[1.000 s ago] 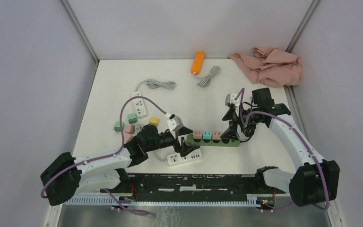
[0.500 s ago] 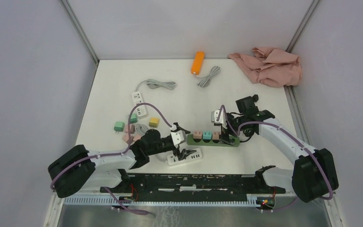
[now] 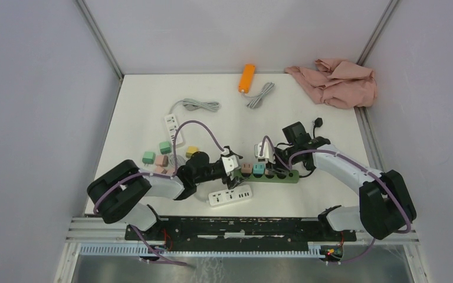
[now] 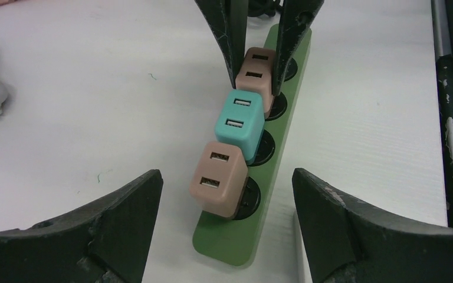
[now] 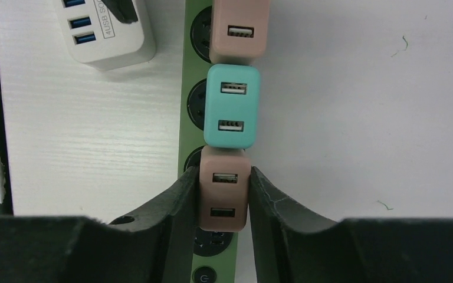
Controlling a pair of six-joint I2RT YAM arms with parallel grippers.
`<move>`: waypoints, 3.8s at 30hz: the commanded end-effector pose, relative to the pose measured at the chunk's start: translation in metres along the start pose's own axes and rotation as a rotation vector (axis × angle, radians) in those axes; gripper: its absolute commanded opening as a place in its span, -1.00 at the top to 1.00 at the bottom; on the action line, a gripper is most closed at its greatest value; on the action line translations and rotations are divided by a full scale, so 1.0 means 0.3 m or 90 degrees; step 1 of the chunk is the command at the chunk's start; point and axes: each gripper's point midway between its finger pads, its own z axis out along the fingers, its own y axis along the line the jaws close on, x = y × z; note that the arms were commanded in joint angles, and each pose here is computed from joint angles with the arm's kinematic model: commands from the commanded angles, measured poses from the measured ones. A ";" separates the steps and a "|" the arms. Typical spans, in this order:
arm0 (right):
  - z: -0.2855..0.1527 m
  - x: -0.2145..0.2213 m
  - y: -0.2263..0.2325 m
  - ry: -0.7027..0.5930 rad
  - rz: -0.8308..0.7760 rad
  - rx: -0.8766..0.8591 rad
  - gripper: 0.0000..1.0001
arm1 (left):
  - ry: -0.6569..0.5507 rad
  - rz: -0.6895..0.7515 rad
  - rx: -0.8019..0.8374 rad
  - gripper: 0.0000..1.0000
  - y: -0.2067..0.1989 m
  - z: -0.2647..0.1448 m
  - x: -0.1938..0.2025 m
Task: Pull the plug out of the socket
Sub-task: Remove the plug from the socket.
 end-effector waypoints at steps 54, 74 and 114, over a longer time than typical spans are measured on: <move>-0.030 -0.133 -0.082 -0.058 0.032 0.037 0.99 | 0.025 0.000 0.193 0.94 -0.098 0.246 0.078; -0.023 -0.112 0.032 -0.080 -0.059 -0.066 0.99 | 0.031 0.000 0.192 0.94 -0.099 0.249 0.093; -0.080 -0.090 0.139 -0.128 -0.109 -0.134 0.99 | 0.026 0.004 0.184 0.94 -0.094 0.248 0.094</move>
